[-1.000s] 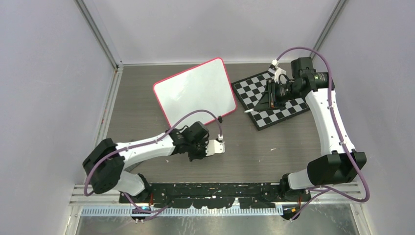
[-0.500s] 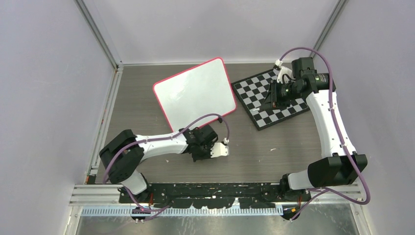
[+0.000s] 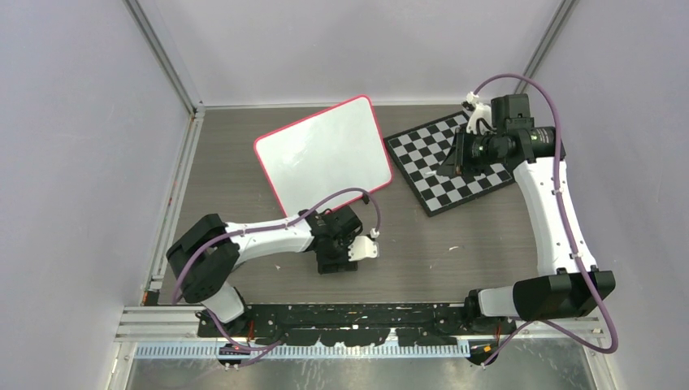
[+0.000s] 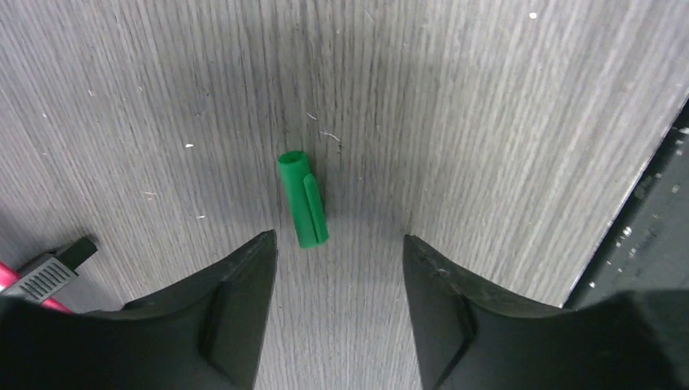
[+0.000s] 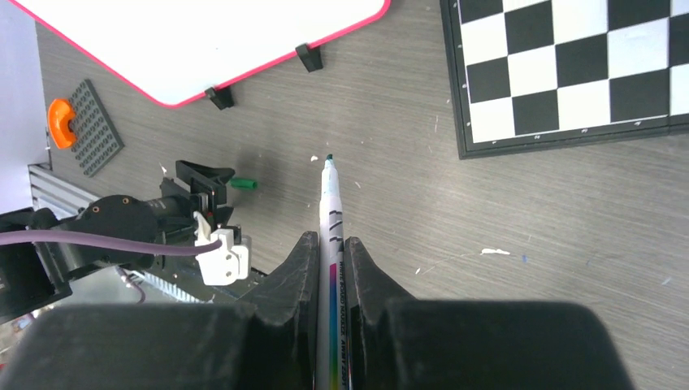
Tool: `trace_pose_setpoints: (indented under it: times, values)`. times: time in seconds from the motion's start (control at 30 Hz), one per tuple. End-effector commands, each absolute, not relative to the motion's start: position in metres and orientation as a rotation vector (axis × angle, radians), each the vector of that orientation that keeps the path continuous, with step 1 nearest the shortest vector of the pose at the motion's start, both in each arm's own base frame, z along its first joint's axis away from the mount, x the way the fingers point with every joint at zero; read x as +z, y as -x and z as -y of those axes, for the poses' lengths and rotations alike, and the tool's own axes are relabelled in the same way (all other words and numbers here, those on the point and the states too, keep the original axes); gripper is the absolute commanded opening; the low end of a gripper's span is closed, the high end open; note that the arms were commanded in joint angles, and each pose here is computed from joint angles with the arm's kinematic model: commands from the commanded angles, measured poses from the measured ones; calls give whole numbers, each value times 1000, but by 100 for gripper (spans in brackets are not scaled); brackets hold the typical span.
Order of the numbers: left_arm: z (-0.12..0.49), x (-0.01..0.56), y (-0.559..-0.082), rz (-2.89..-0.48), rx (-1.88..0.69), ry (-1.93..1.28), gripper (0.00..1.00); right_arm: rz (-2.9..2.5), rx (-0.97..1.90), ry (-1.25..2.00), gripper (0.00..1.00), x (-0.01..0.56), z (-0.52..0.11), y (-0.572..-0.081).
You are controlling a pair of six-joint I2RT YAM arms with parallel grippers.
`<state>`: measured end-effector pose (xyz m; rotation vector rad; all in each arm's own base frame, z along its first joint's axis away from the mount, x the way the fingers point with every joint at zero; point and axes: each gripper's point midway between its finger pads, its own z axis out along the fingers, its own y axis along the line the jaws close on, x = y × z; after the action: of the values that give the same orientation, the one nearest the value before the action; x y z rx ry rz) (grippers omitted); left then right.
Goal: Write a sentence on the whiteboard
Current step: Place the pen cap at the center of the board, then move the whiteboard to the center of the board.
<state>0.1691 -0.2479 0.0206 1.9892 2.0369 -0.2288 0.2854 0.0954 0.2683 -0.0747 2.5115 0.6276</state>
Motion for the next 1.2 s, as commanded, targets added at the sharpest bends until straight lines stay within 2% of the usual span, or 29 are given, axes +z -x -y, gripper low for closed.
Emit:
trace_pose_setpoints:
  times: [0.0, 0.13, 0.33, 0.53, 0.67, 0.77, 1.0, 1.17]
  values:
    - [264, 62, -167, -2004, -318, -1948, 65, -2373, 574, 97, 0, 296, -90, -300]
    - [279, 115, -166, -1988, -464, -1848, 79, -2354, 631, 137, 0, 302, -99, -301]
    - [287, 210, -179, -1948, -626, -1636, 87, -2255, 685, 209, 0, 320, -110, -314]
    - [264, 293, -216, -2006, -810, -1309, 87, -2147, 713, 357, 0, 332, -147, -333]
    - [218, 328, -261, -2048, -875, -998, 89, -2049, 756, 466, 0, 338, -180, -341]
    - [182, 341, -293, -2060, -881, -824, 87, -1987, 791, 518, 0, 344, -201, -342]
    - [111, 335, -377, -2122, -657, -496, 82, -1822, 734, 608, 0, 351, -230, -344]
    - [84, 315, -414, -2190, -739, -357, 76, -1787, 666, 676, 0, 351, -236, -350]
